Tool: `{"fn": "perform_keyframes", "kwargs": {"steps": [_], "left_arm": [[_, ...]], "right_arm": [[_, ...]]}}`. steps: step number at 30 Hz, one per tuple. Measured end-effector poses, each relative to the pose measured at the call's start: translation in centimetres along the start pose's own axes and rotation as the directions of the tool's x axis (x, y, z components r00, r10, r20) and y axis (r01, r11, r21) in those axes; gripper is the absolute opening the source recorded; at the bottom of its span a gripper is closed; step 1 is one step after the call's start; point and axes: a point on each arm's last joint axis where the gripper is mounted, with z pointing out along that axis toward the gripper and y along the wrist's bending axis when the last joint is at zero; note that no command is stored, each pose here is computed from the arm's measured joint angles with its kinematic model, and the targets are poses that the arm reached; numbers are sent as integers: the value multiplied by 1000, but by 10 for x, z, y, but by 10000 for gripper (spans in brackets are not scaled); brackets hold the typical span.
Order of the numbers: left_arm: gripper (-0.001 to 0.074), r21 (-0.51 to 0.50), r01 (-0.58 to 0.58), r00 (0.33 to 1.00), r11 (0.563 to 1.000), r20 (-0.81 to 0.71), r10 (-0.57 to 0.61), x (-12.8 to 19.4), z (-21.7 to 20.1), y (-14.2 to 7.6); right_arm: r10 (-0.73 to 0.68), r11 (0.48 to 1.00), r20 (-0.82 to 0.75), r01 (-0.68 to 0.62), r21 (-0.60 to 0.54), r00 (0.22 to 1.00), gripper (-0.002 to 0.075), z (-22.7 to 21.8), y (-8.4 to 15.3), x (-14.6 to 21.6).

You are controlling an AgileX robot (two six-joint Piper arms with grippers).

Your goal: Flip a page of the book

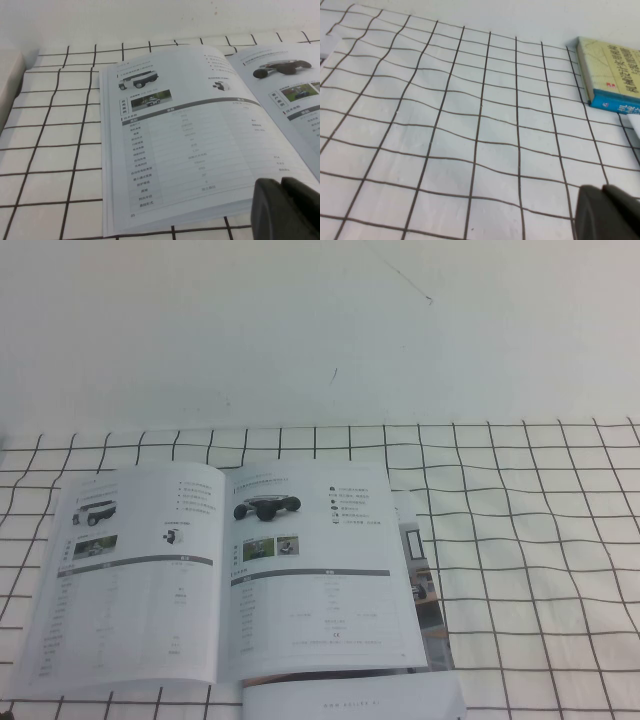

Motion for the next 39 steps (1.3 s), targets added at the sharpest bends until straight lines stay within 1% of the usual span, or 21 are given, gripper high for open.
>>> {"fn": "perform_keyframes", "kwargs": {"steps": [35, 39], "left_arm": [[-3, 0, 0, 1000, 1000, 0, 0, 0, 0, 0], [-3, -1, -4, 1000, 1000, 7, 4, -1, 0, 0]], "right_arm": [[0, 1000, 0, 0, 0, 1000, -2, 0, 0, 0], [0, 1000, 45, 0, 7, 999, -2, 0, -1, -4]]}}
